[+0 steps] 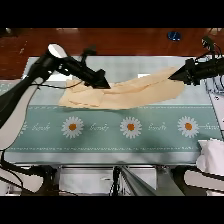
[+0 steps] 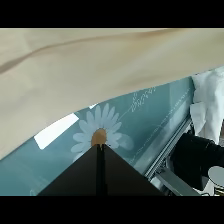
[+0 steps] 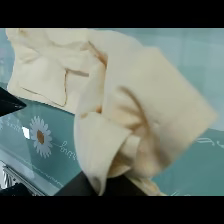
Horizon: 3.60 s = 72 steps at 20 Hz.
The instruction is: Fold the shirts.
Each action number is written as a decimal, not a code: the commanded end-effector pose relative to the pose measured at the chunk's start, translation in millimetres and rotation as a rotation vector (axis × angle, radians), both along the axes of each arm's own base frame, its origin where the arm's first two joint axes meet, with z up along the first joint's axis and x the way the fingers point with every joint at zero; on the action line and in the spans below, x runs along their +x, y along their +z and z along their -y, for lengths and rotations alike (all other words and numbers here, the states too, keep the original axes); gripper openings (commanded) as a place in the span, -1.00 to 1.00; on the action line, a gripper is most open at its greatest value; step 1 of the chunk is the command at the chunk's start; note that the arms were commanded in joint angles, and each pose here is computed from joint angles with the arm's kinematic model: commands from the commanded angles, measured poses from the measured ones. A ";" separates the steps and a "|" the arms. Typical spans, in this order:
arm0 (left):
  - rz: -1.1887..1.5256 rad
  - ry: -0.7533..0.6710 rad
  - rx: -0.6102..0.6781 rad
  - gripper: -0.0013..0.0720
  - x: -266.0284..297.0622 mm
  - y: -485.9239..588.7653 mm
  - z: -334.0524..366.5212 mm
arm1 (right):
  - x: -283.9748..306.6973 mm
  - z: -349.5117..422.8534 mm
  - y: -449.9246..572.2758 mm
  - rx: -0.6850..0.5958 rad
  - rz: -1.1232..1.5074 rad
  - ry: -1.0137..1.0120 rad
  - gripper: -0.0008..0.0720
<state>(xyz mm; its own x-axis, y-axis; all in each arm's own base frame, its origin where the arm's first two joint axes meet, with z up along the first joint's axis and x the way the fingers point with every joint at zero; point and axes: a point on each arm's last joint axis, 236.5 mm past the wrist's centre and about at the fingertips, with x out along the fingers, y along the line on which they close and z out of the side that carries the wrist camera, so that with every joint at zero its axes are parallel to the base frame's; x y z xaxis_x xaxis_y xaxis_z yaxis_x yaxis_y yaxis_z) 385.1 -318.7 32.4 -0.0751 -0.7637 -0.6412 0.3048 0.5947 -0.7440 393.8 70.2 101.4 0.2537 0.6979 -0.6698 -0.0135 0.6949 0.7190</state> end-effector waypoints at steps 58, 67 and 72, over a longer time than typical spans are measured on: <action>0.282 0.284 0.003 -0.88 -3.4 101.4 -229.9 | 22.3 -304.7 37.3 0.309 0.357 0.161 0.38; 0.211 0.275 0.233 -0.38 -10.7 46.9 -271.3 | -29.0 72.3 -52.1 -0.638 -0.107 -0.053 0.49; 0.158 0.308 0.237 0.33 -9.5 32.7 -273.7 | -17.3 9.5 -118.8 -0.176 -0.179 -0.202 0.54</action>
